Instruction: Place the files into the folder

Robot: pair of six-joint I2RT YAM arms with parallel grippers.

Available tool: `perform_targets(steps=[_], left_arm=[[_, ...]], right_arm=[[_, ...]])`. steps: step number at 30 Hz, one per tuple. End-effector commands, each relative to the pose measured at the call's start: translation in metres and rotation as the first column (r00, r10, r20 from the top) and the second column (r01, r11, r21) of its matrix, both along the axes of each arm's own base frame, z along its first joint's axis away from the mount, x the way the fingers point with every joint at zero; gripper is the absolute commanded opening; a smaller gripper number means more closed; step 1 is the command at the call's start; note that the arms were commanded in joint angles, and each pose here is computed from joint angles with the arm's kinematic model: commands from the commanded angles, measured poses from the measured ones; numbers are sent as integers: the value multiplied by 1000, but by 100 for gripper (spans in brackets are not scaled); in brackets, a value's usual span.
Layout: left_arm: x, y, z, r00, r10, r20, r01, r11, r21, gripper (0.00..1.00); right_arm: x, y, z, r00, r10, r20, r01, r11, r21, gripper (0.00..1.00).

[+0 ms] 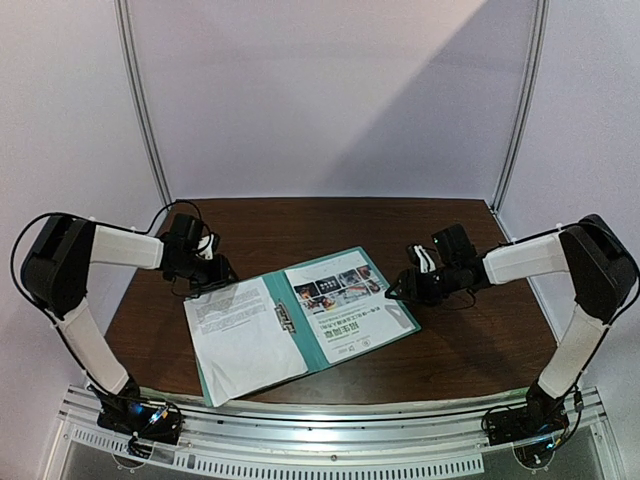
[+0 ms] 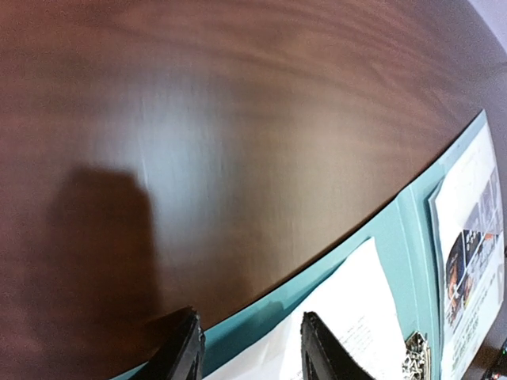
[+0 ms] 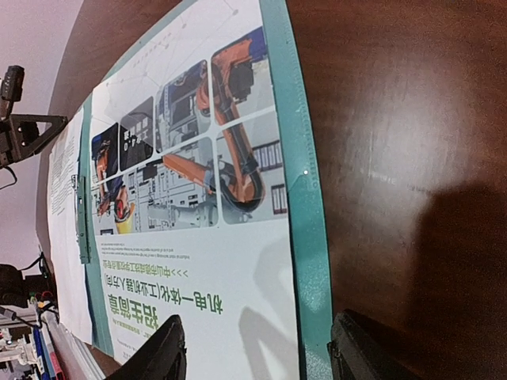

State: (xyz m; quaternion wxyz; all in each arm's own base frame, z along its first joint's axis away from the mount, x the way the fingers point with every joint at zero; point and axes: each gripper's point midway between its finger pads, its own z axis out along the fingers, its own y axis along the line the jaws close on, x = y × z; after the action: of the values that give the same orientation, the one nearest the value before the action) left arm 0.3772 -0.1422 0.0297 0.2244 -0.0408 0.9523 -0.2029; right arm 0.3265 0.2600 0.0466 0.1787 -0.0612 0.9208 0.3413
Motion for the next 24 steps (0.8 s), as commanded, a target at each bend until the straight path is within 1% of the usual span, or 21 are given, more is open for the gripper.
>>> perform_targets(steps=[1,6,9,12,14,19,20,22,24], left_arm=[[-73,5,-39,976,5,-220,5,999,44,43],[-97,4,-38,974,-1,-228,13,999,48,43],[-107,7,-28,977,10,-215,3,998,63,43],[-109,16,-12,984,35,-177,-18,995,95,47],[-108,18,2,988,50,-146,-37,995,94,54],[-107,25,39,990,114,-83,-107,991,86,77],[-109,30,44,988,132,-79,-124,988,95,87],[-116,34,51,985,153,-85,-144,985,99,93],[-126,36,55,980,166,-107,-157,983,93,96]], right_arm=[[-46,-14,-26,991,-13,-131,4,998,-69,62],[-60,-18,-23,991,-13,-130,4,997,-71,62],[-62,-21,-19,993,-16,-119,7,997,-80,62],[-61,-23,-15,995,-19,-101,10,996,-89,62],[-58,-24,-12,996,-18,-91,10,995,-96,62],[-51,-22,-9,997,-11,-76,2,994,-109,62],[-51,-21,-8,997,-9,-73,1,994,-110,62],[-49,-21,-8,998,-8,-68,1,993,-115,63],[-47,-21,-6,998,-9,-61,1,993,-118,63]])
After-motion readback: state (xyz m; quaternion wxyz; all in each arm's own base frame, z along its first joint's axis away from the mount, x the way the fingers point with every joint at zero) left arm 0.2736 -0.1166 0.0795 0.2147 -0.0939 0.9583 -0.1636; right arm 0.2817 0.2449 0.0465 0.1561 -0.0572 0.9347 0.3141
